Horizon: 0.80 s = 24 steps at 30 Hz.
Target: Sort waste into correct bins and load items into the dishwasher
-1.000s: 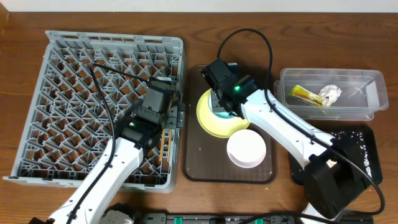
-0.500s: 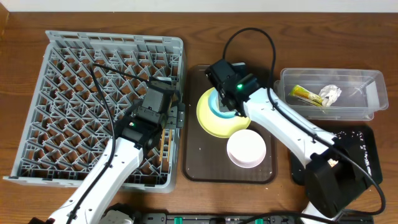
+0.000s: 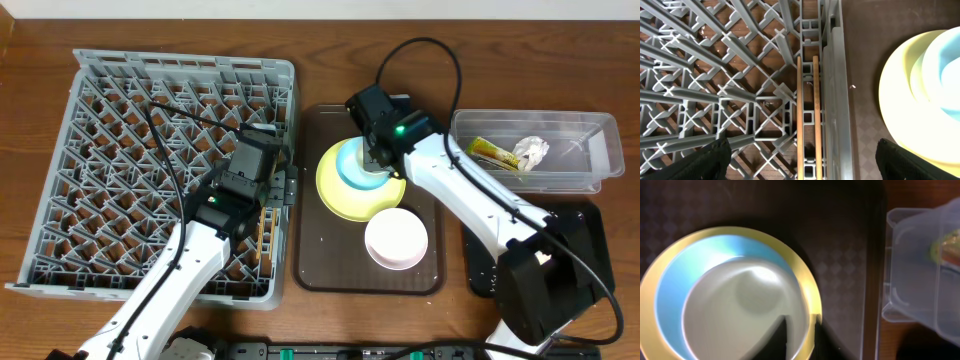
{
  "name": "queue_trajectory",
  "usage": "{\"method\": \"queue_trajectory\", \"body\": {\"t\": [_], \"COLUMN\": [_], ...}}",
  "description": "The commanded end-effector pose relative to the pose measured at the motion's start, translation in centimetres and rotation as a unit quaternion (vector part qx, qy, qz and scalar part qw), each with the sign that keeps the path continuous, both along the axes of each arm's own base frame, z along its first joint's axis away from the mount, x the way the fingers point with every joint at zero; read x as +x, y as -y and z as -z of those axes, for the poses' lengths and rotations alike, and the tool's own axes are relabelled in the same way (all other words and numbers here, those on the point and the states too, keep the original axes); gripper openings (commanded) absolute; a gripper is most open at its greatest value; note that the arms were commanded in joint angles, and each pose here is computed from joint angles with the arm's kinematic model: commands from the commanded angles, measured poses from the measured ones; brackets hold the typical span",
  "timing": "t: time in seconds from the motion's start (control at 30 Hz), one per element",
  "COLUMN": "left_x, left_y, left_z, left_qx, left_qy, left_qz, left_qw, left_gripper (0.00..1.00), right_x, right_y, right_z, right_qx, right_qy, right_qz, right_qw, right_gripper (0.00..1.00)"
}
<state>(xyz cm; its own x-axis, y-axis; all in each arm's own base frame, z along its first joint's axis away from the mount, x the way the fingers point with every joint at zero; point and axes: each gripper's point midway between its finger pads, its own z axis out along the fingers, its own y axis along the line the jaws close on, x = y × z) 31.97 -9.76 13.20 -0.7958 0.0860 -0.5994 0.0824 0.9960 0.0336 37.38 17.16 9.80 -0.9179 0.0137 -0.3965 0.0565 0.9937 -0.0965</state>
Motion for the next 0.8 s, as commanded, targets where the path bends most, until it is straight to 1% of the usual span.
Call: {"method": "queue_trajectory", "body": {"t": [0.0,0.1,0.2,0.27,0.37,0.4,0.43,0.47,0.57,0.63,0.77], "left_x": [0.2,0.2,0.2,0.2,0.2,0.2,0.2,0.2,0.2,0.2,0.2], "left_y": [-0.3,-0.3,-0.3,-0.3,-0.3,-0.3,-0.3,-0.3,-0.3,-0.3,-0.3], "left_z": [-0.5,-0.5,-0.5,-0.5,-0.5,-0.5,-0.5,-0.5,-0.5,-0.5,-0.5], "left_qx": [0.005,0.005,0.005,0.005,0.005,0.005,0.005,0.005,0.005,0.005,0.005], "left_qy": [0.007,0.007,0.007,0.007,0.007,0.007,0.007,0.007,0.007,0.007,0.007], "left_qz": [-0.002,-0.002,-0.002,-0.002,-0.002,-0.002,-0.002,-0.002,-0.002,-0.002,-0.002], "left_qw": [1.0,1.0,1.0,1.0,1.0,1.0,1.0,1.0,1.0,1.0,1.0], "left_gripper": [0.93,0.93,0.93,0.93,0.93,0.93,0.93,0.93,0.93,0.93,0.93], "right_x": [0.3,0.6,0.8,0.7,0.1,-0.3,-0.7,-1.2,-3.1,-5.0,-7.5], "right_y": [0.1,0.9,2.2,3.7,7.3,8.8,10.8,12.5,17.8,20.8,24.7], "right_z": [-0.7,-2.7,-5.6,-7.7,-11.0,-12.1,-13.1,-13.9,-15.5,-15.8,-15.9], "right_qx": [0.018,0.021,0.027,0.034,0.043,0.045,0.046,0.046,0.039,0.032,0.022], "right_qy": [-0.009,-0.001,0.022,0.04,0.068,0.077,0.086,0.092,0.099,0.087,0.07], "right_qz": [-0.019,-0.021,-0.017,-0.006,0.031,0.049,0.071,0.093,0.161,0.204,0.267], "right_qw": [1.0,1.0,0.999,0.999,0.996,0.995,0.993,0.99,0.981,0.975,0.961], "right_gripper": [0.31,0.45,0.46,0.54,0.63,0.74,0.92,0.99,0.99,0.99,0.99]}}
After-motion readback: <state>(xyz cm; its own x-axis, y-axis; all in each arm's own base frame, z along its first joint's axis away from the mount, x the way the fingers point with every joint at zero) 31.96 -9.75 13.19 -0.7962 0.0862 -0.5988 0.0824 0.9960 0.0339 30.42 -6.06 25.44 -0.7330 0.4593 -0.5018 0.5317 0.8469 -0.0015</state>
